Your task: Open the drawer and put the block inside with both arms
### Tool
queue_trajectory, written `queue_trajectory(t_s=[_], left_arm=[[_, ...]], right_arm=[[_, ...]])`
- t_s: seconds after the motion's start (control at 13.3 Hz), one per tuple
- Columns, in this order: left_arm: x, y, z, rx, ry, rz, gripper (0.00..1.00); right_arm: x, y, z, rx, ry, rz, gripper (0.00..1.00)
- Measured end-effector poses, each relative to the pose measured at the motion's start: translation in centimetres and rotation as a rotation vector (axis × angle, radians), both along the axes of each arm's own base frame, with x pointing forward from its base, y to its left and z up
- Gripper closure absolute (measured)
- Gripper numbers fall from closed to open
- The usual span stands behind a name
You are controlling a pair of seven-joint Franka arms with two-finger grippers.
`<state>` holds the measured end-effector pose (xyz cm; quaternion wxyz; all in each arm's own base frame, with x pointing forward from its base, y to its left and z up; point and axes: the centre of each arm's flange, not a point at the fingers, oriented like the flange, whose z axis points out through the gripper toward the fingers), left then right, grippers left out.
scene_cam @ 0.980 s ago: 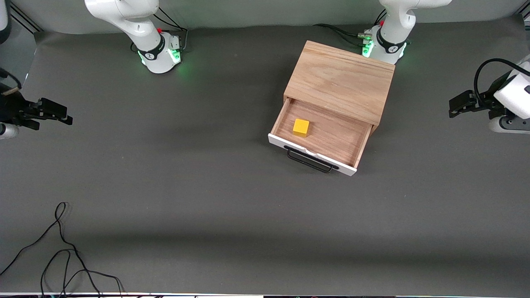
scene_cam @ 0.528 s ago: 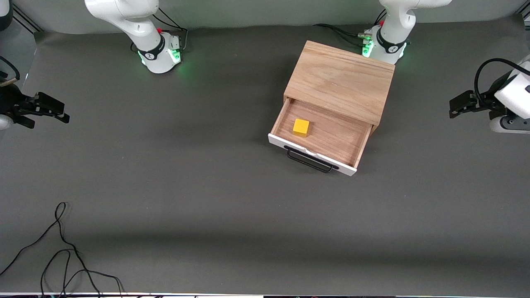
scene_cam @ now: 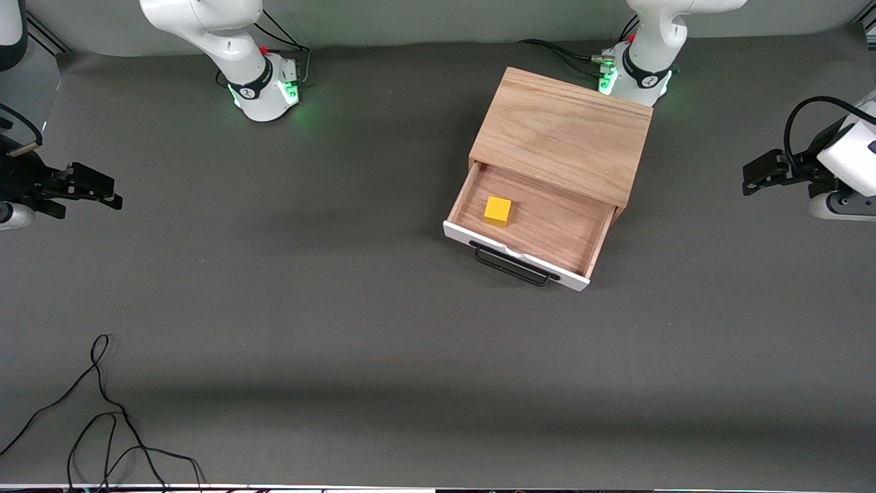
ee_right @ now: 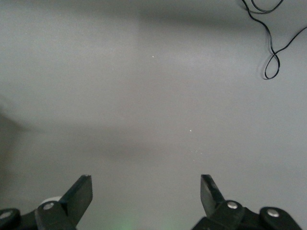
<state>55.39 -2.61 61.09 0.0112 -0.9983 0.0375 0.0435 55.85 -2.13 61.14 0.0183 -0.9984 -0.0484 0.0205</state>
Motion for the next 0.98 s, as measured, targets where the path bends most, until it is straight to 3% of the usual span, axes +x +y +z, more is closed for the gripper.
queue_trajectory(t_s=[0.98], left_arm=[[0.47, -0.07, -0.09, 0.000, 0.002, -0.010, 0.00]], right_arm=[[-0.11, 0.80, 0.08, 0.000, 0.015, 0.005, 0.00]])
